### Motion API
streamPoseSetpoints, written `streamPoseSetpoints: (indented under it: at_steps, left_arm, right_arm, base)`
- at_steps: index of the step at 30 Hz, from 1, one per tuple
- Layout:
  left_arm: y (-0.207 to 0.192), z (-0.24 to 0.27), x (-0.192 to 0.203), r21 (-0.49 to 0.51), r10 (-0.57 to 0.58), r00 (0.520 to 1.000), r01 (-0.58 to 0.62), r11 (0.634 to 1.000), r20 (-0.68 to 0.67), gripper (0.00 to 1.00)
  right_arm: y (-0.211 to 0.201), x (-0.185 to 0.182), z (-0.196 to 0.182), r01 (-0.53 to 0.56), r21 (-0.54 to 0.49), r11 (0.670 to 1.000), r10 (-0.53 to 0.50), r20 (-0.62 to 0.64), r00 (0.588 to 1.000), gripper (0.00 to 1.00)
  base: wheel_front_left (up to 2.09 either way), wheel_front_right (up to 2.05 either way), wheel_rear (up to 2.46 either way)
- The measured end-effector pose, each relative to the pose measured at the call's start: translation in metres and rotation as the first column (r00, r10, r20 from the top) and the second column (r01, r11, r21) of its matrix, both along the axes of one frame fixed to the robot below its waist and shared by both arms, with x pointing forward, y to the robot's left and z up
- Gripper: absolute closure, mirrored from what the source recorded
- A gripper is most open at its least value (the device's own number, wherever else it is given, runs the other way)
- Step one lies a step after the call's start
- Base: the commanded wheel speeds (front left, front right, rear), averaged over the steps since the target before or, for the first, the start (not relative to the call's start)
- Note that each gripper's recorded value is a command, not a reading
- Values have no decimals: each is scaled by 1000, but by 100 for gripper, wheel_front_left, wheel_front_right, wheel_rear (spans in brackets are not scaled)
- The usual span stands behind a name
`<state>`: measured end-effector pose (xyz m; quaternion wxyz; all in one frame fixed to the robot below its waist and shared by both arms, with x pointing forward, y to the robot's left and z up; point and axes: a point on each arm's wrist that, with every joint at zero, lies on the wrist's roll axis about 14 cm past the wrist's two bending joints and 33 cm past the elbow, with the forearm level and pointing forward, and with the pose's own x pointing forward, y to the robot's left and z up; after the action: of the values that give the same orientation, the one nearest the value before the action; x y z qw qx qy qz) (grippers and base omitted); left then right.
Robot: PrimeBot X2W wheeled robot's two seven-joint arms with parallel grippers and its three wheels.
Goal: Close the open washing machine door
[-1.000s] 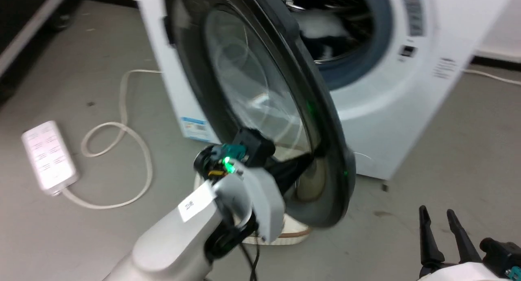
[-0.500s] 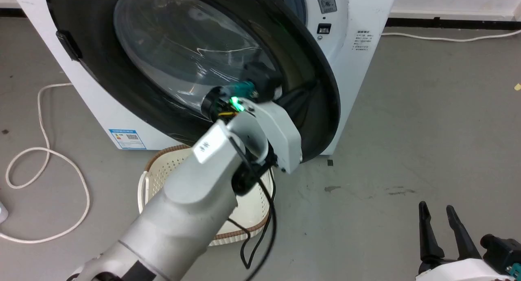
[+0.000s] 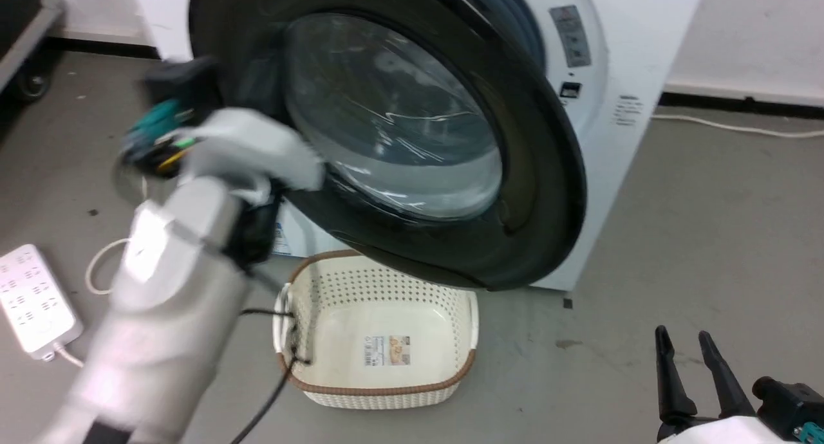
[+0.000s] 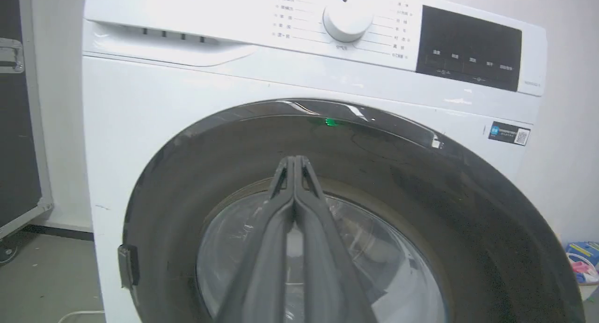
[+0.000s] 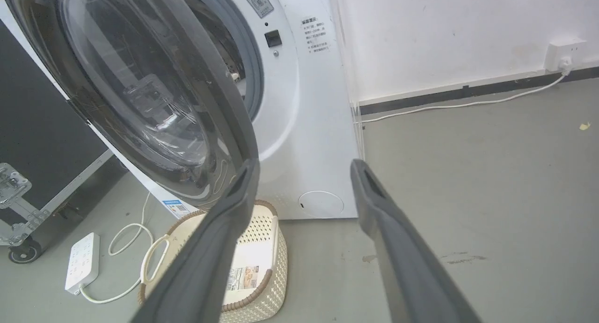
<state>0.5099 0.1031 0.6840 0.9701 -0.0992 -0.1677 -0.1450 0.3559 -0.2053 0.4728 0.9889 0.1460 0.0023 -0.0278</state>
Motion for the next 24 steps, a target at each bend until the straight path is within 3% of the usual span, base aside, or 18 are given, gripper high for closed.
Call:
streamPoseSetpoints:
  at_steps: [5,8,15,23,24]
  left_arm:
    - [71,-6,-30,20,198,979,-199,980,50,100]
    - [98,-53,-67,86,269,963,-267,960,-11,100]
    - [99,-136,-106,153,253,945,-223,963,-208,100]
    - [91,-187,-134,85,206,902,-188,979,-381,100]
    - [92,-189,-137,81,208,899,-191,978,-387,78]
  right_arm:
    - [13,3,8,-40,-1,999,40,25,999,0]
    - [18,0,10,-56,-2,998,56,32,998,0]
    - [21,0,15,-66,-3,998,66,48,997,0]
    - [23,-4,11,-73,-6,997,73,37,997,0]
    - [24,-5,11,-75,-10,997,75,34,997,0]
  base:
    - [0,0,0]
    - [0,0,0]
    - [0,0,0]
    - [0,0,0]
    - [0,0,0]
